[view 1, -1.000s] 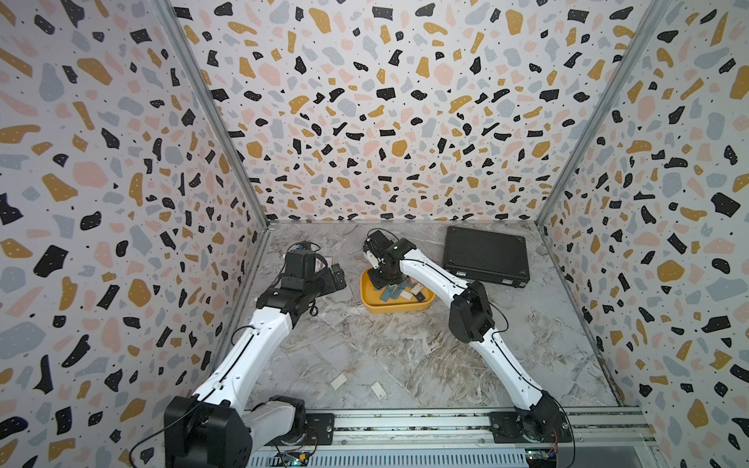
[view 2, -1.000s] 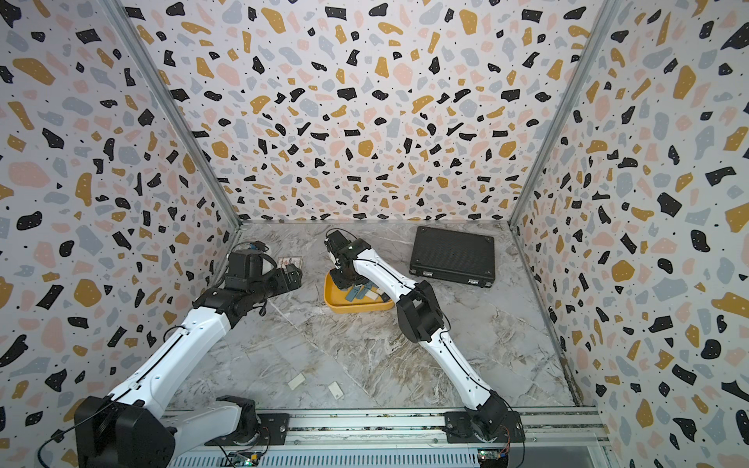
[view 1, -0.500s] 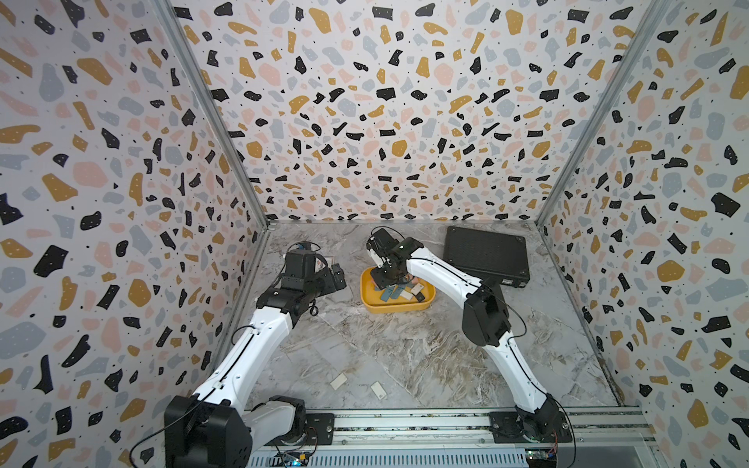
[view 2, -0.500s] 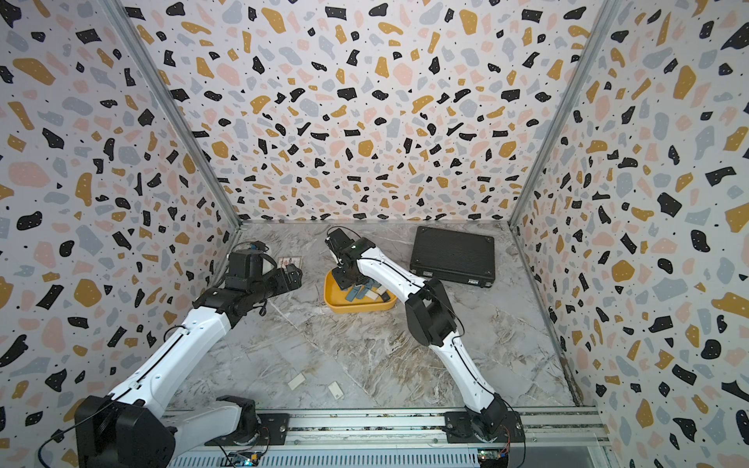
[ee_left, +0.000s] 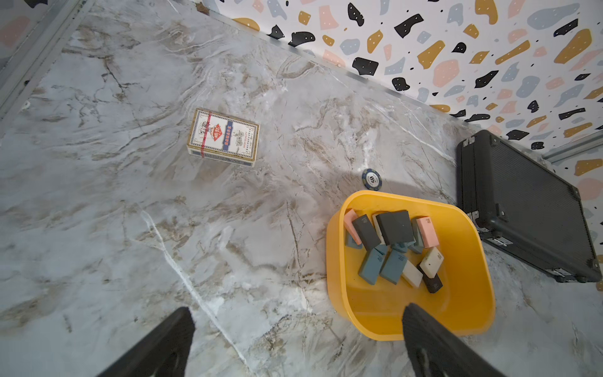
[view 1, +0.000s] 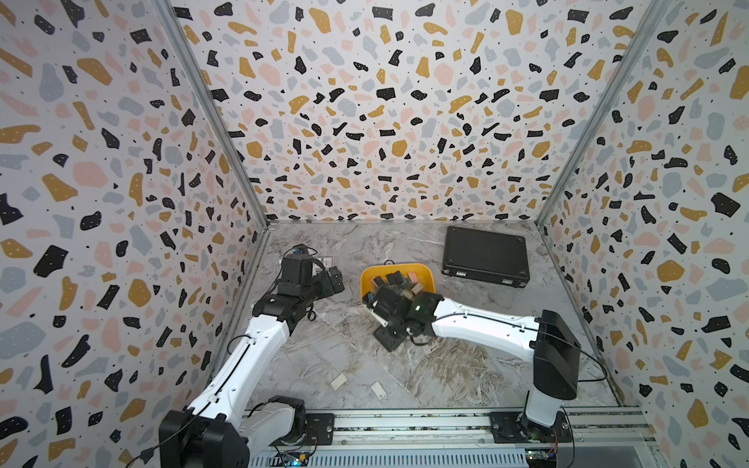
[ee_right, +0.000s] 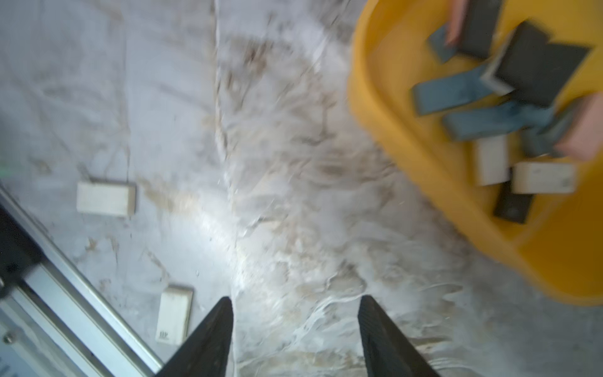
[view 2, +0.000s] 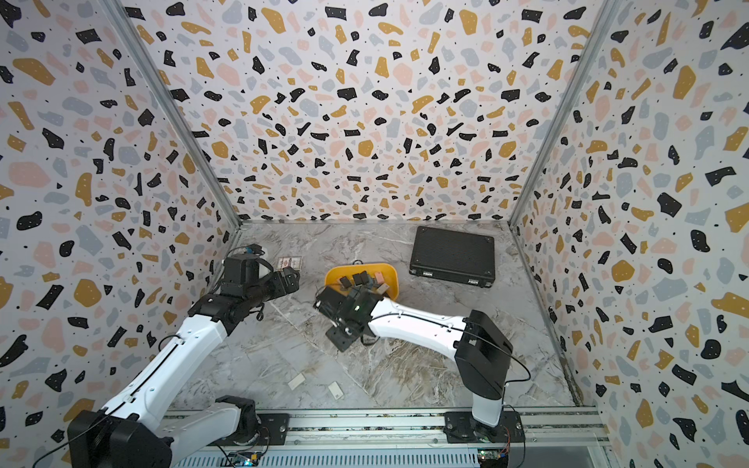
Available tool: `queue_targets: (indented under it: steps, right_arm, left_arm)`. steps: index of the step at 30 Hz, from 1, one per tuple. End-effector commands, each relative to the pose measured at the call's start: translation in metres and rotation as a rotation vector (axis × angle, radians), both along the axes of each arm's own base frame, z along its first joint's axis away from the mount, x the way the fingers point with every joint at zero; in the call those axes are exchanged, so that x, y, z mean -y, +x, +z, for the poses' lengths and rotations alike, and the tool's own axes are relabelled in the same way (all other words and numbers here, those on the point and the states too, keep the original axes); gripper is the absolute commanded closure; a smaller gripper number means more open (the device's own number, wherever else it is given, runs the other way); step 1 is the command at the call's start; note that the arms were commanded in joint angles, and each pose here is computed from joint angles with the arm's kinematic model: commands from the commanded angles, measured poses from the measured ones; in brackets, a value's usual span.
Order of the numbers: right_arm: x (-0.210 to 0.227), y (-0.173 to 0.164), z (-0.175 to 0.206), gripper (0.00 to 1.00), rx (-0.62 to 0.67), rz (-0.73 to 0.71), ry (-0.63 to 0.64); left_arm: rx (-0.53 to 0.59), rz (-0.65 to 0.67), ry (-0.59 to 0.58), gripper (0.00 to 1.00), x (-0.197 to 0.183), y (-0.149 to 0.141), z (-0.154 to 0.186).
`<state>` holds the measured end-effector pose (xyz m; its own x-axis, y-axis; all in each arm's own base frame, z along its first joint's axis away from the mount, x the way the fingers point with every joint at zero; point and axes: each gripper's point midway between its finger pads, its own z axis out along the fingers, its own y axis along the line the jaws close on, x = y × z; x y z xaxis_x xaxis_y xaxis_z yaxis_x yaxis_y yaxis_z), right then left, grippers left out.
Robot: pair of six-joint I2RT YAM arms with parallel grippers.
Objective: Put the eraser in the storage box
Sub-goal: Place the eraser in the storage box, then pick up the eraser from the center of the board.
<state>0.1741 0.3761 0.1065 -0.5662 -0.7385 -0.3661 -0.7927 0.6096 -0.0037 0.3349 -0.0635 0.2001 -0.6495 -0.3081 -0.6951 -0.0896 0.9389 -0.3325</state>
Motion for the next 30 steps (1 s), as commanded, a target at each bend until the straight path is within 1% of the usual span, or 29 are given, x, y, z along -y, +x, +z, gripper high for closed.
queue_targets:
  steps: [1,5,8,12,14,19,22,26,30]
  right_arm:
    - [0.009,-0.032,0.000,0.36,-0.026,-0.004,-0.006]
    - [0.008,-0.069,-0.009,0.36,-0.113,0.026,0.013]
    - [0.002,-0.090,-0.013,0.36,-0.148,0.052,0.027]
    - [-0.008,-0.106,-0.017,0.36,-0.167,0.091,0.011]
    - [-0.014,-0.113,-0.017,0.36,-0.197,0.115,0.026]
    - [-0.018,-0.120,-0.026,0.36,-0.246,0.131,-0.004]
    - [-0.018,-0.122,-0.036,0.37,-0.267,0.128,-0.054]
    - [-0.018,-0.118,-0.047,0.38,-0.262,0.108,-0.117]
    - [-0.017,-0.114,-0.053,0.39,-0.251,0.093,-0.148]
  left_arm:
    - [0.020,0.012,0.007,0.00,-0.005,-0.006,0.002]
    - [0.022,0.010,-0.005,0.01,-0.005,-0.013,0.004]
    - [0.027,0.009,-0.014,0.00,-0.005,-0.019,0.005]
    - [0.029,0.012,-0.020,0.01,-0.006,-0.025,0.004]
    - [0.029,0.014,-0.019,0.00,-0.007,-0.028,0.005]
    - [0.037,0.026,-0.009,0.01,-0.011,-0.034,0.008]
    - [0.037,0.029,-0.006,0.00,-0.012,-0.036,0.008]
    - [0.041,0.036,-0.001,0.01,-0.014,-0.038,0.009]
    - [0.039,0.055,0.020,0.00,-0.019,-0.040,0.009]
